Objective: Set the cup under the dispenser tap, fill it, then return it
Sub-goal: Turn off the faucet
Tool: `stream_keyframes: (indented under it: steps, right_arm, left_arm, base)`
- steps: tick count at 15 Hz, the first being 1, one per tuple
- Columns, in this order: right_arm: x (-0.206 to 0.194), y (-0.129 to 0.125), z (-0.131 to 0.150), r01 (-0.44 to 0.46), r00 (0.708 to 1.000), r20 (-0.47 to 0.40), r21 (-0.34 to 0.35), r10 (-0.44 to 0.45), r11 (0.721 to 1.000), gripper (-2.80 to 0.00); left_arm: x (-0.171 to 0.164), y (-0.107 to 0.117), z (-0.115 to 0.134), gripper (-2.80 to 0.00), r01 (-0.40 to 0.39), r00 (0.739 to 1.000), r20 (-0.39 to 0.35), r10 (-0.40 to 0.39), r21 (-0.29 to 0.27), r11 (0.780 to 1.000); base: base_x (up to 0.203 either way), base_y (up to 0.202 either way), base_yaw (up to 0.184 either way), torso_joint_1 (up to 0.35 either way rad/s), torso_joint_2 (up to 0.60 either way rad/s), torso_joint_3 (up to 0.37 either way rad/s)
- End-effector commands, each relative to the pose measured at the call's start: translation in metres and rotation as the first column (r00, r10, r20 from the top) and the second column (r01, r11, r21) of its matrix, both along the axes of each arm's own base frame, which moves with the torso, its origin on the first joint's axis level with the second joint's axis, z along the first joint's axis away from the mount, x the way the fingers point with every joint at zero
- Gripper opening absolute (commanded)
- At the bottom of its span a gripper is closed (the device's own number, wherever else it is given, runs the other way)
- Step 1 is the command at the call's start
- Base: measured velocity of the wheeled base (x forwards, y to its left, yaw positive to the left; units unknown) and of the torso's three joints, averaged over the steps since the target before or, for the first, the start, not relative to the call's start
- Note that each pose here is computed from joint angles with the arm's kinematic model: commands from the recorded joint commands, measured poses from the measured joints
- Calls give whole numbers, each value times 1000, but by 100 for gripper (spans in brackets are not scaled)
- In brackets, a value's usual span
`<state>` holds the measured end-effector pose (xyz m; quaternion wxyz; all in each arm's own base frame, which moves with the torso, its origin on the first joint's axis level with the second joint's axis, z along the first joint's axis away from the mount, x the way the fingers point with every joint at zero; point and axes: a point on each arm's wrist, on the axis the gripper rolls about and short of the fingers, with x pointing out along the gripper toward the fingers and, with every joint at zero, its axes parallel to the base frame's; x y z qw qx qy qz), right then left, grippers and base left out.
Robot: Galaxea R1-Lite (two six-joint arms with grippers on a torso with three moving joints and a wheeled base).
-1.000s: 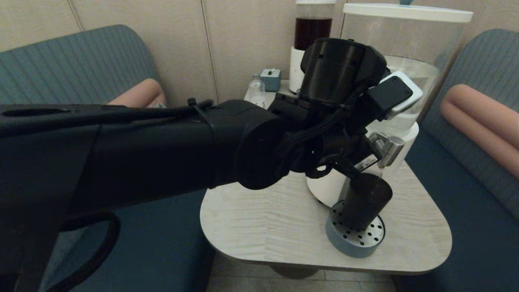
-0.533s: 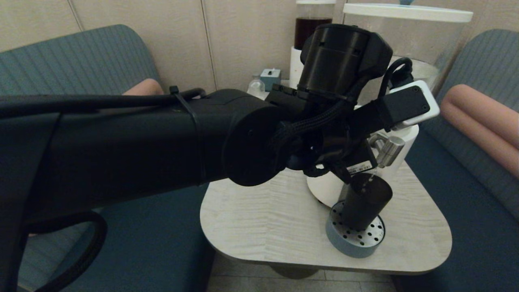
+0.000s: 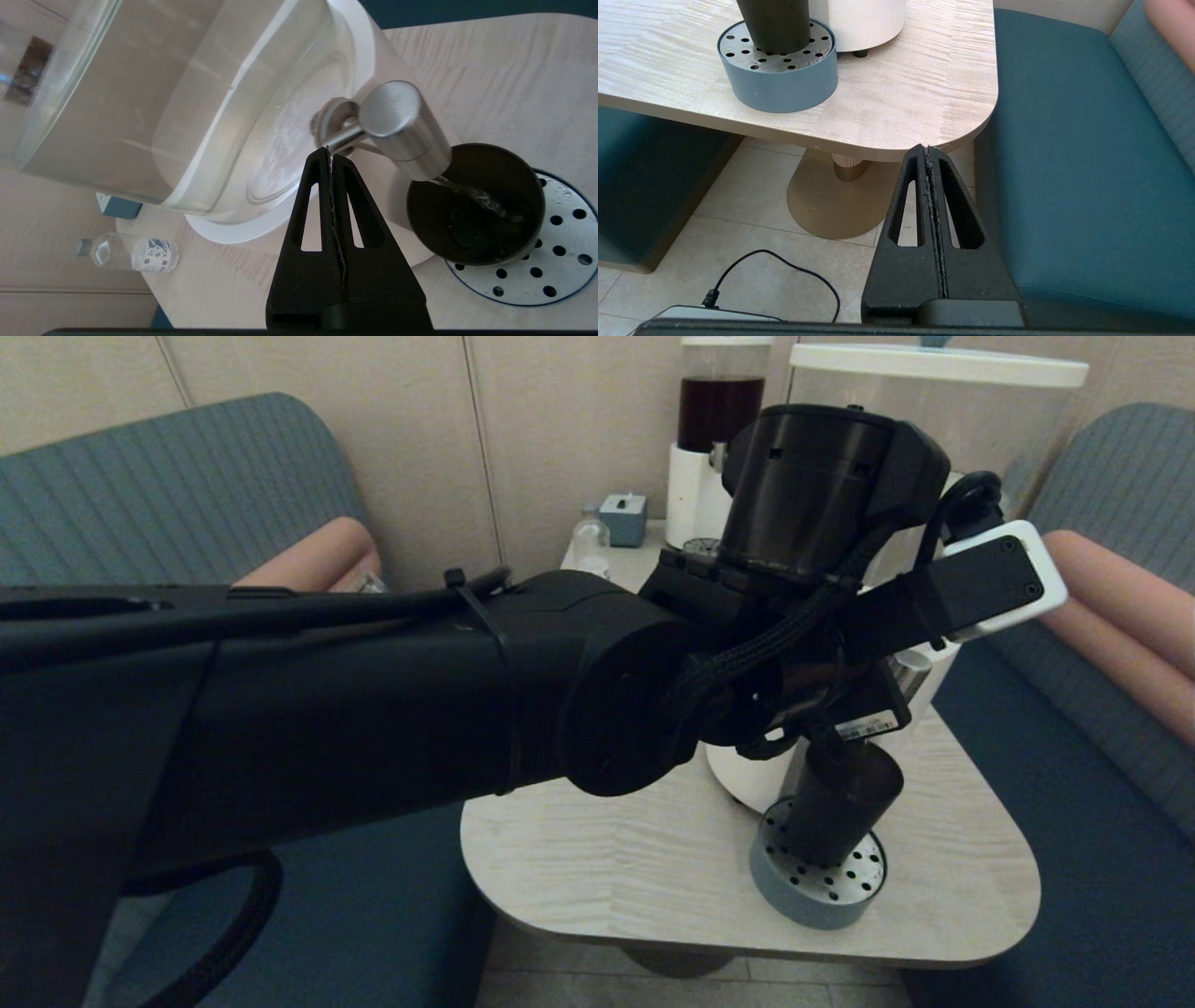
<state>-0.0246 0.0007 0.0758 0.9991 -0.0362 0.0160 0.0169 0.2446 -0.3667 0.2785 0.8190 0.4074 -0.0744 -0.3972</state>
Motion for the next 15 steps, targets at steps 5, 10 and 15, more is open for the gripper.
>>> stream_keyframes:
  steps: [5,10,15]
  right_arm:
    - [0,0,0,-1,1000,1,-1,1,1000,-280]
    - [0,0,0,-1,1000,1,-1,1,1000,-280]
    - [0,0,0,-1,1000,1,-1,1,1000,-280]
  left_arm:
    - [1,-3,-5,-280,2,1000,-2,-2,9,1000]
    - [4,-7,-9,-280,5,1000,1,-5,3,1000]
    - [5,-9,-11,-280,7,1000,9,-7,-7,1000]
  base:
    - [0,0,0,0,0,0]
    - [0,0,0,0,0,0]
    - [0,0,0,0,0,0]
